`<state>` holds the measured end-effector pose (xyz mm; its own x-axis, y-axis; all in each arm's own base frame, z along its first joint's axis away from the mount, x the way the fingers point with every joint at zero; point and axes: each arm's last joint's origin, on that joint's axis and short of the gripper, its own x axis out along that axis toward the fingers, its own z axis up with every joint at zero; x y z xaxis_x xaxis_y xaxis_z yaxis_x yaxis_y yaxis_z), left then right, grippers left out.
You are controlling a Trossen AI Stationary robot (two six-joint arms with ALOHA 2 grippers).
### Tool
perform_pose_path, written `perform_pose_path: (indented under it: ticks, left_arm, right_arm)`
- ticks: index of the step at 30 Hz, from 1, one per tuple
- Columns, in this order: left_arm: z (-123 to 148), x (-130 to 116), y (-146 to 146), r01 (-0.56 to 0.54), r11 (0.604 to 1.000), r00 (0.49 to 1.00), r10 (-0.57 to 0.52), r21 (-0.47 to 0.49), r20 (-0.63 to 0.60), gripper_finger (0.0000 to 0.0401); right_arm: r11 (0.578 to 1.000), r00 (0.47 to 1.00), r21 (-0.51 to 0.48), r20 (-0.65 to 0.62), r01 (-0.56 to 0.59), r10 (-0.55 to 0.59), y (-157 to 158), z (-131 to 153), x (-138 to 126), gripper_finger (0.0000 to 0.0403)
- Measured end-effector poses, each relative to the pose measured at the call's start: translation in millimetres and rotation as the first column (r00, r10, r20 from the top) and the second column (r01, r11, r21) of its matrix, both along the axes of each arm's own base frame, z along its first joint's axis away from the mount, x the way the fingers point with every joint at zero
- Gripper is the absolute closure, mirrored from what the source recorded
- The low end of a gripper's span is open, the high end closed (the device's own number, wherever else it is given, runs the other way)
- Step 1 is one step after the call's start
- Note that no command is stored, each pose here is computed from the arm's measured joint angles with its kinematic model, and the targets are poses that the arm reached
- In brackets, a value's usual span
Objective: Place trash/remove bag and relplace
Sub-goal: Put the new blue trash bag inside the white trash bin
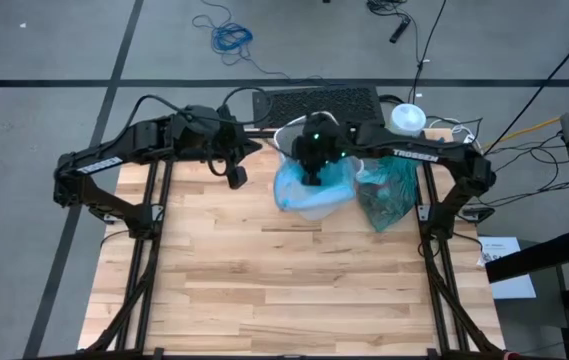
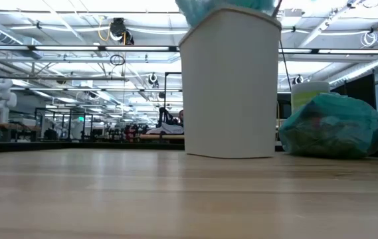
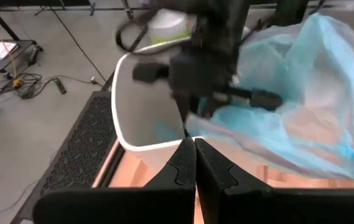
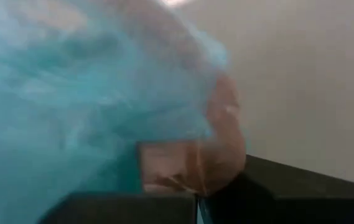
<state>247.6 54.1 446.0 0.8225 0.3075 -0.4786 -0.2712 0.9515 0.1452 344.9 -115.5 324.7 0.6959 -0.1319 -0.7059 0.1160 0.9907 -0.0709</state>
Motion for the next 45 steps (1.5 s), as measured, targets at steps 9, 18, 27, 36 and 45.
perform_pose_path:
  ticks: [9, 18, 27, 36, 45]
  left_arm:
    - [5.3, -5.8, -10.1, 0.023, 1.000, 0.999, -0.023, -0.018, 0.032, 0.0397]
    - [8.8, -8.9, -25.5, 0.082, 0.996, 0.995, -0.081, -0.020, 0.050, 0.0397]
    - [-0.3, 12.0, -35.2, 0.131, 0.991, 0.991, -0.130, -0.017, 0.032, 0.0397]
    - [1.9, 22.7, -43.0, 0.198, 0.980, 0.977, -0.200, 0.029, 0.080, 0.0397]
    - [-17.8, 32.0, -43.2, 0.175, 0.983, 0.983, -0.178, -0.061, -0.043, 0.0348]
  right_arm:
    - [0.972, 0.974, 0.064, 0.043, -0.224, 0.222, 44.3, -0.8, 14.4, 0.0403]
    - [0.949, 0.947, -0.027, 0.068, -0.313, 0.314, 86.1, 11.5, 14.5, 0.0403]
    - [0.956, 0.961, -0.138, 0.067, -0.258, 0.269, 89.6, 52.7, 7.4, 0.0403]
    - [0.955, 0.988, -0.271, 0.063, -0.119, 0.141, 71.5, 90.8, -6.0, 0.0403]
    - [0.956, 0.993, -0.285, 0.067, -0.070, 0.093, 57.7, 93.2, -8.3, 0.0403]
